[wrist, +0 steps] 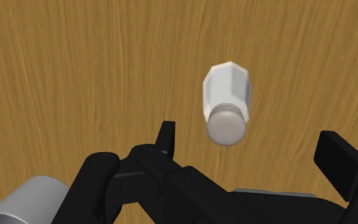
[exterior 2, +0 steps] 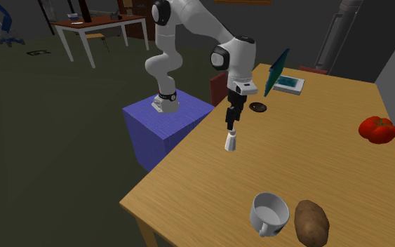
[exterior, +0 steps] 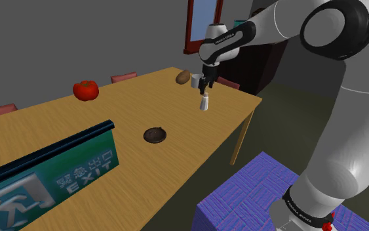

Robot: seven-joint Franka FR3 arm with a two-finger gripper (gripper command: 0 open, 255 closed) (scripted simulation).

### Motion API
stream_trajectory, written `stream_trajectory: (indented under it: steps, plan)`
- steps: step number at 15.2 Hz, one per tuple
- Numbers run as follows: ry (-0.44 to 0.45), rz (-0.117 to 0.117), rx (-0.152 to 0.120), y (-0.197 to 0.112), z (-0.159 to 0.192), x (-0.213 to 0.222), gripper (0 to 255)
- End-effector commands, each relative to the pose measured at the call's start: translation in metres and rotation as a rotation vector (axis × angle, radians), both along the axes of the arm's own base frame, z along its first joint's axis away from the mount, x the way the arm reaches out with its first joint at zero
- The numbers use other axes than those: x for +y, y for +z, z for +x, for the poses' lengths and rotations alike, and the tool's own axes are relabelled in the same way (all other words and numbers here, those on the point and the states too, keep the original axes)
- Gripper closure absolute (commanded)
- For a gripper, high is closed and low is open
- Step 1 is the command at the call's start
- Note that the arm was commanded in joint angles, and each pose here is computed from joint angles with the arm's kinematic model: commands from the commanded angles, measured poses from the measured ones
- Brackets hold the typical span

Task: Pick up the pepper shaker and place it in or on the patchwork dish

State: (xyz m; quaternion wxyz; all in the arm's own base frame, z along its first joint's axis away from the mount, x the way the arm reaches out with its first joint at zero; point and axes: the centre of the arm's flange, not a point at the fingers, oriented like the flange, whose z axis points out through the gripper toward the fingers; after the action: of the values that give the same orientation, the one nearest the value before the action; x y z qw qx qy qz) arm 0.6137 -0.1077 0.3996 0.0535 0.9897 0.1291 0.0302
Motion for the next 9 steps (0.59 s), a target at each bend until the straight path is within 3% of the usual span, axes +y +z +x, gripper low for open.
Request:
stream_trajectory:
  steps: [1, 9]
  plan:
    - [0.004, -0.003, 0.001, -0.011, 0.01, -0.003, 0]
    - [0.004, -0.003, 0.001, -0.045, 0.012, -0.007, 0]
